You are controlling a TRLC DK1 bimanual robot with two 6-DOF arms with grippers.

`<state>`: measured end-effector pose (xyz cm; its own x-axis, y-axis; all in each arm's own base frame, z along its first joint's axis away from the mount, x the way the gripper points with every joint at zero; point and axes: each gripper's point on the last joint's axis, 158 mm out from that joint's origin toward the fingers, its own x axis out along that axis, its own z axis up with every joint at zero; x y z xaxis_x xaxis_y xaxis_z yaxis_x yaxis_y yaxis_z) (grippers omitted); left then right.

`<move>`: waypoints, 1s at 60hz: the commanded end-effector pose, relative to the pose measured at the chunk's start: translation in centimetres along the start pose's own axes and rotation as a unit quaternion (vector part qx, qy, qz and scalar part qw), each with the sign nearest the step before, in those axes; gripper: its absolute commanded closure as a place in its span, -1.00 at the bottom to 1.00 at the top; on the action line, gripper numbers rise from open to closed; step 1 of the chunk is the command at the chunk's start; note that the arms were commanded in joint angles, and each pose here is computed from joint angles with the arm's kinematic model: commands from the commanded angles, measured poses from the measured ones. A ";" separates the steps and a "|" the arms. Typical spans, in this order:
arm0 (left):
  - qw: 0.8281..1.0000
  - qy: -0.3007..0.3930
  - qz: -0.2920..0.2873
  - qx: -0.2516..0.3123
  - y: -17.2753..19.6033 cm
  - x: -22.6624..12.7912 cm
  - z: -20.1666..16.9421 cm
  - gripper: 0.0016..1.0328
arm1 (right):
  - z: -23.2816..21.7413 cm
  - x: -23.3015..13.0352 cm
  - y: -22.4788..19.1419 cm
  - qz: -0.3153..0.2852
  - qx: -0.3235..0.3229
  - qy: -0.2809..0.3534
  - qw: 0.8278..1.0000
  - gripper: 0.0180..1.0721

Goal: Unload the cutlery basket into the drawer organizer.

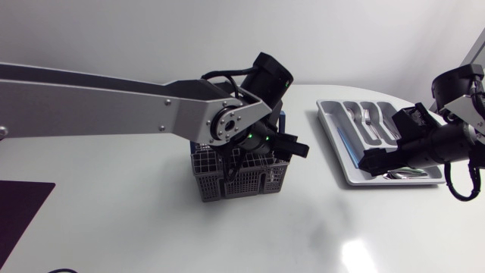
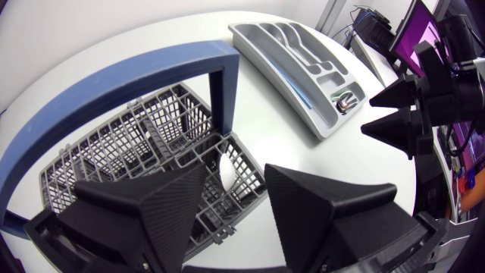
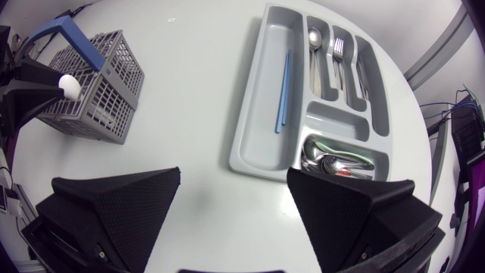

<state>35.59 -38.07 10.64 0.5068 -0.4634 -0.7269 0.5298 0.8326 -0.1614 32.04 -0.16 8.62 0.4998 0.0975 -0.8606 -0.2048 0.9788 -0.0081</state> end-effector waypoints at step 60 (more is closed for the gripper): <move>0.999 0.024 0.025 0.017 1.0 2.7 -3.1 0.93 | -2.1 1.3 2.0 0.017 0.010 0.011 1.000 -0.91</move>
<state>35.93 -37.83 8.52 0.5167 -0.4337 -0.7382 0.5162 0.8457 -0.1355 31.22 1.26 7.08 0.4876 0.1210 -0.8646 -0.2189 0.9757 0.0130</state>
